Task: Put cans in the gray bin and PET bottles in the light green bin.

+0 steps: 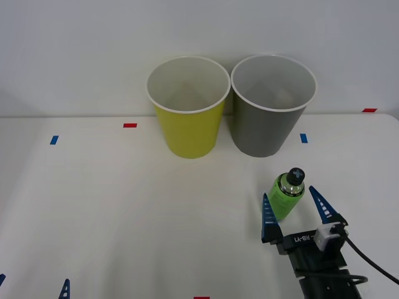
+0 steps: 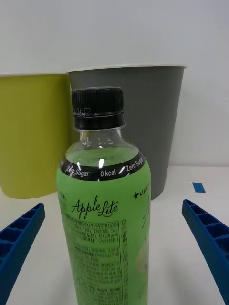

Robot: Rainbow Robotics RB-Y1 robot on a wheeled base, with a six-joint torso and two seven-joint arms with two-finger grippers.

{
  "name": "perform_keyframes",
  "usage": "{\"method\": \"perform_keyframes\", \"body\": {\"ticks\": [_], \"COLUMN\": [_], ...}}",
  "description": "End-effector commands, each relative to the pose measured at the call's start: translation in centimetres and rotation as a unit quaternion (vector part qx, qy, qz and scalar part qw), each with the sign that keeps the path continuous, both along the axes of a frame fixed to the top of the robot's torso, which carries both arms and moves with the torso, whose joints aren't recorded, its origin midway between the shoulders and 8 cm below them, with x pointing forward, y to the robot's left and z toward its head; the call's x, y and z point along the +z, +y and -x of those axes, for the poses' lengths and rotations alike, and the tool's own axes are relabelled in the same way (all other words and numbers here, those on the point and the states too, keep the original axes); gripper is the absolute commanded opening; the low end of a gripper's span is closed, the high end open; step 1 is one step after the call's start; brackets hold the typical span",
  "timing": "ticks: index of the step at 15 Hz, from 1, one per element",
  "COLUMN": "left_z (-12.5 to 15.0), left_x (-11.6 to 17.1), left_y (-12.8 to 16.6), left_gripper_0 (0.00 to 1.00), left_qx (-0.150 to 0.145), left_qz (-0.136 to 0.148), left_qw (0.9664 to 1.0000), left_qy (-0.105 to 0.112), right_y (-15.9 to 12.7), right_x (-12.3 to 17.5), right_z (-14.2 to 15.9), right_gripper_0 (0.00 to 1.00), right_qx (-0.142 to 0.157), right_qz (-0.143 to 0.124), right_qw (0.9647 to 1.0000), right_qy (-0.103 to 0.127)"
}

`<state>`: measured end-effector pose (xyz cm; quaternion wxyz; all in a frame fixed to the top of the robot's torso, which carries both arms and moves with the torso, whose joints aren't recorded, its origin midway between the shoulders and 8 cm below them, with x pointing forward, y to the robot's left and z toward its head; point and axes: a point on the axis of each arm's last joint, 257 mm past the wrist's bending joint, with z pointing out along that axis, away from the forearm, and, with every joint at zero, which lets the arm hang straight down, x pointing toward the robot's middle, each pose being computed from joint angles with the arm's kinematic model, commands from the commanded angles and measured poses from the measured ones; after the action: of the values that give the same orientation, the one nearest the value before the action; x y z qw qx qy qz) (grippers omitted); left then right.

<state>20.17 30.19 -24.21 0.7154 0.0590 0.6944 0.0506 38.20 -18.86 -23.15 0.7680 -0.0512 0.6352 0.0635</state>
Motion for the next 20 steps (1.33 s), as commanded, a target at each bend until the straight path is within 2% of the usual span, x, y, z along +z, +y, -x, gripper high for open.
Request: {"method": "perform_keyframes", "body": {"ticks": [1,8,9,10,11,13,16,20], "left_z": [0.0,0.0,0.0,0.0,0.0,0.0,0.0,0.0], "left_x": [0.0,0.0,0.0,0.0,0.0,0.0,0.0,0.0], "left_y": [0.0,0.0,0.0,0.0,0.0,0.0,0.0,0.0], "left_gripper_0": [1.0,1.0,1.0,1.0,1.0,1.0,1.0,1.0], "left_qx": [0.0,0.0,0.0,0.0,0.0,0.0,0.0,0.0], "left_qz": [0.0,0.0,0.0,0.0,0.0,0.0,0.0,0.0], "left_qw": [1.0,1.0,1.0,1.0,1.0,1.0,1.0,1.0], "left_qy": [0.0,0.0,0.0,0.0,0.0,0.0,0.0,0.0], "right_y": [-0.2,-0.1,-0.1,0.0,-0.1,-0.1,0.0,-0.1], "right_x": [0.3,0.5,0.5,0.6,0.6,0.6,0.6,0.5], "right_z": [-1.3,-2.6,-2.6,-2.6,-2.6,-2.7,-2.7,-2.6], "right_gripper_0": [1.0,1.0,0.96,0.26,0.14,0.12,0.02,0.0], "right_qx": [-0.005,-0.006,-0.007,-0.006,-0.007,-0.007,-0.007,-0.01], "right_qz": [0.004,0.003,0.003,0.001,-0.003,-0.007,-0.01,-0.005], "right_qw": [1.0,0.9999,0.9999,0.9999,0.9999,0.9999,0.9999,0.9999], "right_qy": [0.002,0.01,0.01,0.009,0.01,0.01,0.011,0.01]}}
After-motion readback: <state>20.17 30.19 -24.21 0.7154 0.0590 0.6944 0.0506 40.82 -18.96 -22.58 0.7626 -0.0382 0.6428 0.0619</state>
